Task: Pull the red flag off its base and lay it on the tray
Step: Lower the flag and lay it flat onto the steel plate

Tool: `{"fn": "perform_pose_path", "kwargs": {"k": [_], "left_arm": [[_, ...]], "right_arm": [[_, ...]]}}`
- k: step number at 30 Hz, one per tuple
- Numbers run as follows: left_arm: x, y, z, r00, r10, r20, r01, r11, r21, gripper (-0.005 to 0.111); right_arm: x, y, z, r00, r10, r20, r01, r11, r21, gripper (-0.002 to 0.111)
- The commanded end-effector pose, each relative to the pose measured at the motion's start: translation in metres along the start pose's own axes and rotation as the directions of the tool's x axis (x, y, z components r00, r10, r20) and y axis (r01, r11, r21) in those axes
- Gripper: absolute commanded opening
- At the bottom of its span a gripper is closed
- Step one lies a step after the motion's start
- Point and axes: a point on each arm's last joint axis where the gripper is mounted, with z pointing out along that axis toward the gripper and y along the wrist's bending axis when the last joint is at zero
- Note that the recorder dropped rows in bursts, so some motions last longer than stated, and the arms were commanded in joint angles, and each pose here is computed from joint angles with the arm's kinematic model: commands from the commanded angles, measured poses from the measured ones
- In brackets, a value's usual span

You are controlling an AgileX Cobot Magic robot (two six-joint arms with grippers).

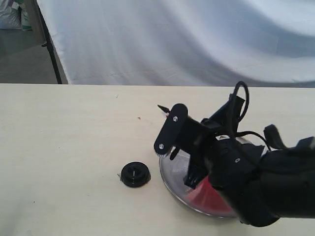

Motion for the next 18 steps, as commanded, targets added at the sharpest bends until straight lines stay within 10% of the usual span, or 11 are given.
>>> {"fn": "perform_pose_path", "kwargs": {"k": [1,18], "left_arm": [[0.001,0.000,0.000,1.000,-0.011,0.002,0.011,1.000,-0.002,0.000],[0.001,0.000,0.000,1.000,-0.011,0.002,0.011,1.000,-0.002,0.000]], "right_arm": [[0.013,0.015,0.010,0.989,-0.073,-0.129,0.071,0.997,-0.020,0.000],[0.025,0.038,0.028,0.974,-0.053,-0.218,0.047,0.998,-0.033,0.002]]}}
